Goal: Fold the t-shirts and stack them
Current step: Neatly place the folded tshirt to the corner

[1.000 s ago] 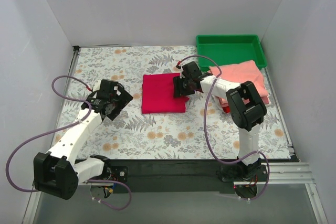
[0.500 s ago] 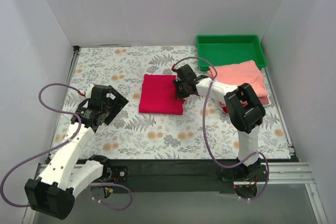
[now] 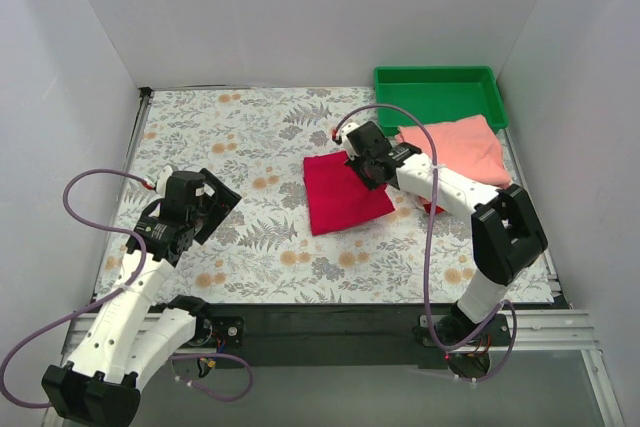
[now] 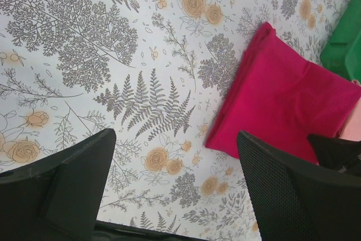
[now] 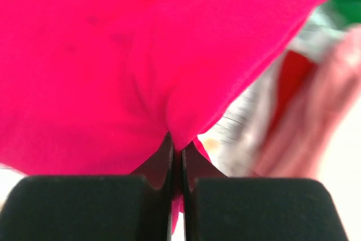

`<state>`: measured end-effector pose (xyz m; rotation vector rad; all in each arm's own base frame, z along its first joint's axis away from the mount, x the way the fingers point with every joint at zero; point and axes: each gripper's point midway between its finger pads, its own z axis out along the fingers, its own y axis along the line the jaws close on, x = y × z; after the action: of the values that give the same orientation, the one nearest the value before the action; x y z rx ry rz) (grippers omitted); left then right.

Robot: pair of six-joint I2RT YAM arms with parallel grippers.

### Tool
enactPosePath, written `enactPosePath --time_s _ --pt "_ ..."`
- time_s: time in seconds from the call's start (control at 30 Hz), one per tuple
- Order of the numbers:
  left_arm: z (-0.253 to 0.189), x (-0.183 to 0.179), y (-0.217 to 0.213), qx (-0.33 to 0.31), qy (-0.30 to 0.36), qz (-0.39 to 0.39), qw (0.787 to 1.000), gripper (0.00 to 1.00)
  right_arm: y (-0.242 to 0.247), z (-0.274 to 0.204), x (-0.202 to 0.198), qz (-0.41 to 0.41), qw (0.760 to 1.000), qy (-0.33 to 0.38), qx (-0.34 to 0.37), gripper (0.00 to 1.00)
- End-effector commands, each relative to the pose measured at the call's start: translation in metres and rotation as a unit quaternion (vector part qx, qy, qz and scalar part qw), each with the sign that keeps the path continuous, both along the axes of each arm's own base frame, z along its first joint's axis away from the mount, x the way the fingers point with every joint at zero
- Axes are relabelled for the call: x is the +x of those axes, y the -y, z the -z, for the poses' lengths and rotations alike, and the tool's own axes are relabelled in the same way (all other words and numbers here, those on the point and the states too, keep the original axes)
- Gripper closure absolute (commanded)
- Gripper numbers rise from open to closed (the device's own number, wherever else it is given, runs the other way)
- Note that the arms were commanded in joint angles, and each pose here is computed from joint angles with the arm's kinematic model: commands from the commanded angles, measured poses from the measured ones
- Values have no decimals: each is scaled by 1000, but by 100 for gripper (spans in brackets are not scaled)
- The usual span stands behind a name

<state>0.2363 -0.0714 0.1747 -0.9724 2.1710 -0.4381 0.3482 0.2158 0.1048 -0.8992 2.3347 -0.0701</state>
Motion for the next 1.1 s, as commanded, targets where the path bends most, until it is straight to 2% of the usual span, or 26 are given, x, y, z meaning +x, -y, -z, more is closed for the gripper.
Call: enactPosePath --time_s 0.0,0.07,0.13,0.4,0.67,1.07 --pt "6 -5 2 1 -10 10 1000 12 50 -26 4 -15 988 53 -142 99" --pt "6 -5 2 1 -9 10 1000 12 71 -41 9 2 978 79 -195 99" --pt "5 -4 0 3 -7 7 1000 12 87 -53 12 19 971 94 -218 99" --pt "9 -4 -2 9 -12 4 1000 12 100 -100 18 16 966 135 -221 99" --pt "7 0 -1 10 -7 1 1000 12 103 -133 8 18 968 161 -190 99" --pt "8 3 -2 13 -9 0 1000 12 90 -193 3 38 978 180 -95 99"
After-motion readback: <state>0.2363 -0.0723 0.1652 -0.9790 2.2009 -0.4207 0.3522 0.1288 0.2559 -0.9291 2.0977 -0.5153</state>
